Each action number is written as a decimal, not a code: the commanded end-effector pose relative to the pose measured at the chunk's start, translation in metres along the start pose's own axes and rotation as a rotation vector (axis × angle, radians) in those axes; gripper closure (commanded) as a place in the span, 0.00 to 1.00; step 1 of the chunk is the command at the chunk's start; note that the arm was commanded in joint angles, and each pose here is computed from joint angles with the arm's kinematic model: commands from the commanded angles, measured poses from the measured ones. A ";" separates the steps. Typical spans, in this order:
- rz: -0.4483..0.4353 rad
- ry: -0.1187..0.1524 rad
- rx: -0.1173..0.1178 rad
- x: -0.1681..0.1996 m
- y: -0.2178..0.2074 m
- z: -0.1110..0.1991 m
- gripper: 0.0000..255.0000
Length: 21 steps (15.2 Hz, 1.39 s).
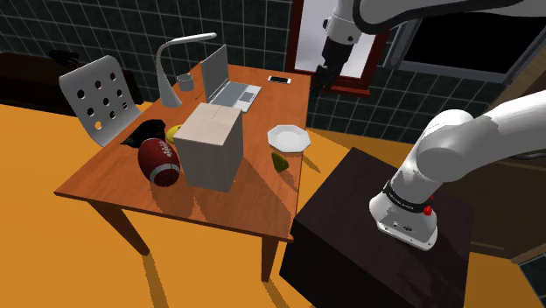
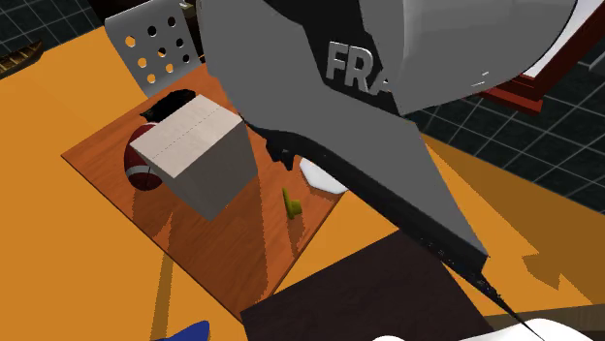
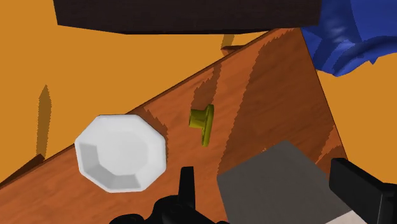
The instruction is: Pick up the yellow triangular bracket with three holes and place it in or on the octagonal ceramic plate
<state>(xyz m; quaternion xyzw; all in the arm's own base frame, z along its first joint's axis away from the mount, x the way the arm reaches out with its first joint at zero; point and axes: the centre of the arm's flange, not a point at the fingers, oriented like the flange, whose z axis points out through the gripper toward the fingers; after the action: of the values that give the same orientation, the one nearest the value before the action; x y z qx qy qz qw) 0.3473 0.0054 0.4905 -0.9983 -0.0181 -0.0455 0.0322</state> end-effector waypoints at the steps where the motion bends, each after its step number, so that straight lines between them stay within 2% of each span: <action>1: 0.017 0.003 -0.010 0.005 -0.004 0.027 0.00; 21: 0.177 0.016 -0.105 0.041 -0.020 0.290 0.00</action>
<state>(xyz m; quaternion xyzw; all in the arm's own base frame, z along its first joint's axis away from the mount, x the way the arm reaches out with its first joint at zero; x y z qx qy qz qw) 0.4088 0.0459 0.2228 -0.9962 0.0690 -0.0502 -0.0149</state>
